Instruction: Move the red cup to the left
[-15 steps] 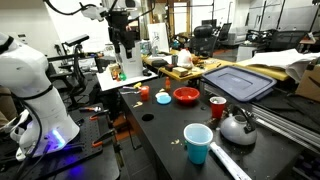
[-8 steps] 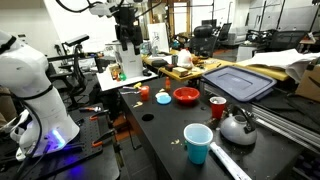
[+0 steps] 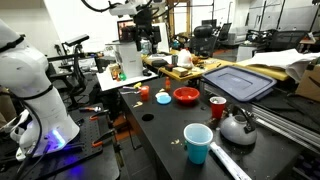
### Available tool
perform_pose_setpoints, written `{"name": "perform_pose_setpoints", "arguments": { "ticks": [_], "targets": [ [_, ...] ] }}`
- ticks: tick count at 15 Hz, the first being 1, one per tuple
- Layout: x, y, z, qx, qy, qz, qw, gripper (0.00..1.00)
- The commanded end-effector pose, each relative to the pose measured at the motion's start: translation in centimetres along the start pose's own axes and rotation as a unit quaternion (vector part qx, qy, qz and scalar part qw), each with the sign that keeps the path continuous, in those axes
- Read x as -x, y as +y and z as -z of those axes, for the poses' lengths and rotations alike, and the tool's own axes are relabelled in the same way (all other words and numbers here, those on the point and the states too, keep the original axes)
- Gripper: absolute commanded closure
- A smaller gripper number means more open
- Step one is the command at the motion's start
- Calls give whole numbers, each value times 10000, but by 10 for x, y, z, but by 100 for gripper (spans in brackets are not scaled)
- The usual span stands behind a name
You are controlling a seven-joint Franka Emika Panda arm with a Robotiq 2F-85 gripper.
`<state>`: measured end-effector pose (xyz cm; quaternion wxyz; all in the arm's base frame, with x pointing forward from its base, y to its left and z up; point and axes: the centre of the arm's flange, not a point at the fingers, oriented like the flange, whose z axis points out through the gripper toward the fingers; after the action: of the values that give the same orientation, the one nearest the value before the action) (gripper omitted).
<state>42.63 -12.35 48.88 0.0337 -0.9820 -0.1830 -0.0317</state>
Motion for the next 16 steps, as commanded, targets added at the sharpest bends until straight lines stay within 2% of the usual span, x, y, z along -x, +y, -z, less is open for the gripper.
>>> {"name": "perform_pose_setpoints", "arguments": {
  "ticks": [1,10,16],
  "targets": [
    [-41,27,-5,29,-69,357,9993,0],
    [-112,79,-29,3,-200,722,9972,0],
    [-154,107,-62,94,-467,865,9951,0]
  ]
}}
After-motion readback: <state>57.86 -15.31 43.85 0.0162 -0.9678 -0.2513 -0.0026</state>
